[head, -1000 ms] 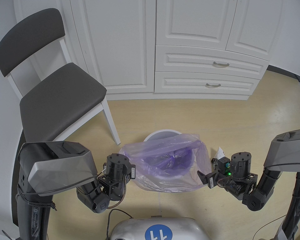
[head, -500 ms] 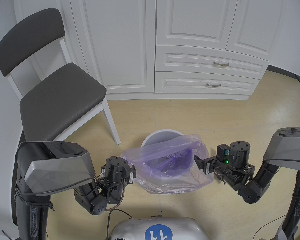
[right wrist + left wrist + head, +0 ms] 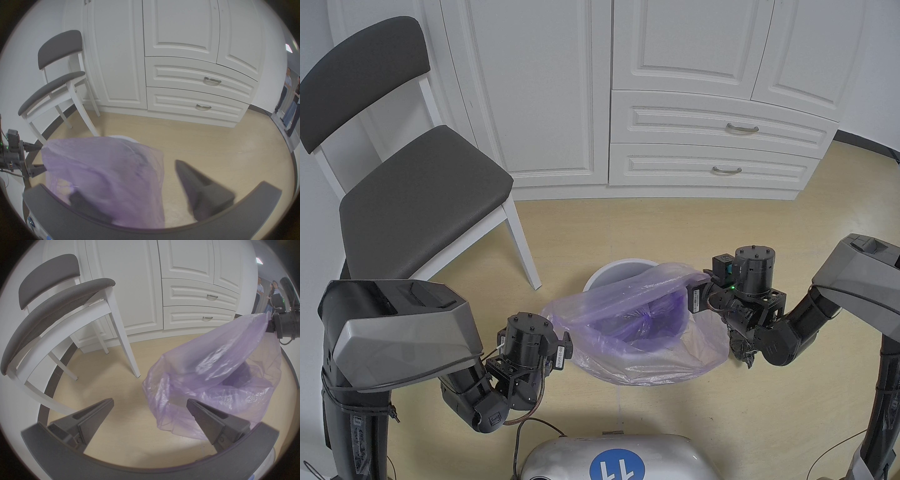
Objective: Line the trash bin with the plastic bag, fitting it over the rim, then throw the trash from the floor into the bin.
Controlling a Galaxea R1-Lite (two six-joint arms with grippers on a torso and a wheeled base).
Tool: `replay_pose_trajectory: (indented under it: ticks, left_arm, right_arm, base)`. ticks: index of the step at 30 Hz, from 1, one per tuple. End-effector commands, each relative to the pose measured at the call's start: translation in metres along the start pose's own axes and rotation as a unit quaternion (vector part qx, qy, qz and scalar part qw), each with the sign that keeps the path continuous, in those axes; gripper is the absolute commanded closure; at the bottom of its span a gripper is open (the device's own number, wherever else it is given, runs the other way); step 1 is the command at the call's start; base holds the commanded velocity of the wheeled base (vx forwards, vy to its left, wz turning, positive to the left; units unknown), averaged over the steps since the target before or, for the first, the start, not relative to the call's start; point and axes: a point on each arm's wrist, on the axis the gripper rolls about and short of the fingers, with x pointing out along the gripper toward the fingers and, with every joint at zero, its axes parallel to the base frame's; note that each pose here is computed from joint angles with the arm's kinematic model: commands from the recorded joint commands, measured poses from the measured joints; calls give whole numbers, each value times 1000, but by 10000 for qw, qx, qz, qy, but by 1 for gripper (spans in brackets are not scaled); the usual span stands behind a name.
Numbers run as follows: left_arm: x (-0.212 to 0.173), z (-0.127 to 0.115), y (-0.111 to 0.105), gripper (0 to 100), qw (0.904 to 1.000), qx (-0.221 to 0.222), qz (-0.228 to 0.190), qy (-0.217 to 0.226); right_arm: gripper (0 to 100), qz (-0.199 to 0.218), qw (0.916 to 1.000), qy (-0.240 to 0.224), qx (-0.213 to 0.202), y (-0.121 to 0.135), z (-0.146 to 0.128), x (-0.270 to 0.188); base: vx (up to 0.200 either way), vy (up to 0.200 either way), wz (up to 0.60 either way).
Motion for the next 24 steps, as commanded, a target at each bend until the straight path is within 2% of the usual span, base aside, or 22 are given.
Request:
replay_pose_trajectory:
  ticks: [1, 8, 15, 17, 20, 21, 24]
  left_arm:
    - [-1, 0, 1, 0, 10000, 26, 11, 10]
    - [0, 4, 3, 0, 10000, -27, 40, -51]
    - [4, 8, 10, 0, 9998, -51, 140, -94]
    - [5, 8, 11, 0, 9998, -10, 161, -110]
    - [5, 7, 11, 0, 9998, -6, 161, -103]
    - [6, 6, 11, 0, 9998, -2, 162, -97]
    - [7, 5, 10, 0, 9998, 6, 163, -83]
  right_arm:
    - [100, 290, 9994, 129, 142, 16, -11, 1]
    - [100, 589, 9966, 286, 501, 45, -24, 8]
    - [100, 819, 9894, 350, 1145, 65, -19, 11]
    - [100, 851, 9849, 442, 1438, 68, -14, 15]
    - [100, 814, 9810, 484, 1692, 67, -9, 22]
    - [100, 732, 9773, 627, 1886, 67, -11, 32]
    - [100, 535, 9747, 689, 2056, 63, -17, 50]
  base:
    - [0, 0, 0]
    - [0, 0, 0]
    - [0, 0, 0]
    - [0, 0, 0]
    - [0, 0, 0]
    - [0, 0, 0]
    - [0, 0, 0]
